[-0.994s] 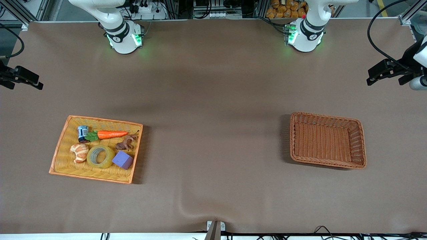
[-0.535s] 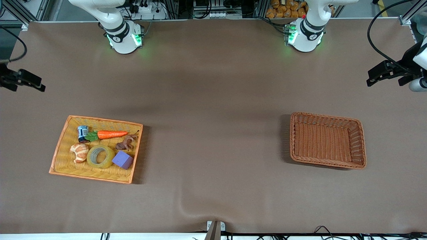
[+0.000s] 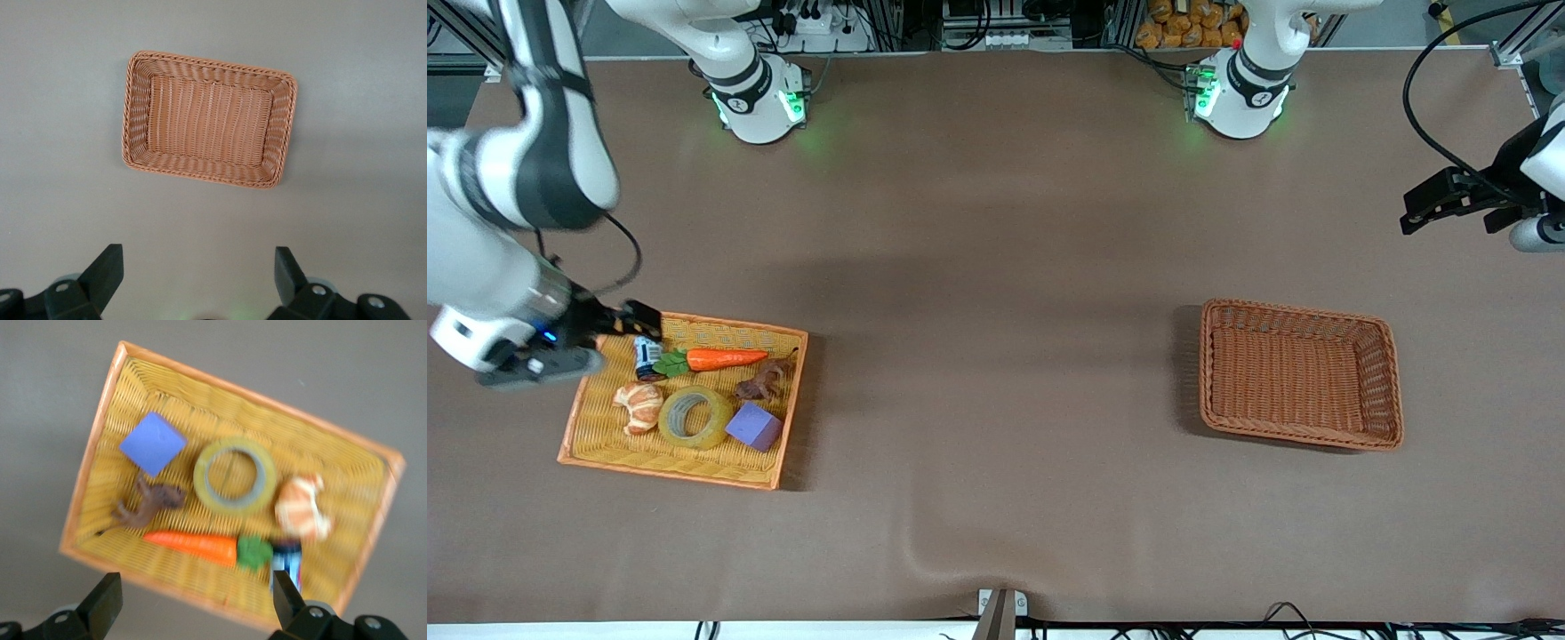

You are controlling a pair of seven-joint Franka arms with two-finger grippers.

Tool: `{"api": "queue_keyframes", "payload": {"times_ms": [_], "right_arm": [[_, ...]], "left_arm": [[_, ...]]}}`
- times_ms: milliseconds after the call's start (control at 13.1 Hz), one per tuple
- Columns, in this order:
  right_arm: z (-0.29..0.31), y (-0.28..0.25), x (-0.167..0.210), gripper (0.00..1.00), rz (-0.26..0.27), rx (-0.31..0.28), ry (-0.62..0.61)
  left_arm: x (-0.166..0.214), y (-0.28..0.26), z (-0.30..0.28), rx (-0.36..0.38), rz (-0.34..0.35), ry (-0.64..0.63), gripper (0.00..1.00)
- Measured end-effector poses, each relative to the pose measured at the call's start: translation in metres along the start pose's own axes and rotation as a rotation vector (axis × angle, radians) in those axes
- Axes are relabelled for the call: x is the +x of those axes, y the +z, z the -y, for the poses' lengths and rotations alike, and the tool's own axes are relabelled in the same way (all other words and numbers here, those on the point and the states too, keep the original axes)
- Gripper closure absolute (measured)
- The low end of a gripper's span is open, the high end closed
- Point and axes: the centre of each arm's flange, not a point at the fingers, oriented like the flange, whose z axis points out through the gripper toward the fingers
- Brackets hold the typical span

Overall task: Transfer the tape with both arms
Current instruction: 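Reach the right gripper down to the yellow tape roll in the orange basket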

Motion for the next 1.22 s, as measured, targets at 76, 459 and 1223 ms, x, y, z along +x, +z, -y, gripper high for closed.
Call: {"api": "queue_keyframes", "payload": {"times_ms": [76,459,1223], "right_arm": [[-0.007,0.035,0.007,0.00,-0.001,0.010,-0.049],[-0.024,0.156,0.015,0.00,0.027,0.020,-0.159],[-0.019,0.190,0.022,0.64,0.032,0.022,-0.171]], "left_arm": [[0.000,0.000,0.000,0.000,0.000,0.000,0.00],[0.003,0.005,-0.013,0.002,0.009,0.023,0.00],[0.011,0.019,-0.044,0.006,0.031,0.076,0.00]]}}
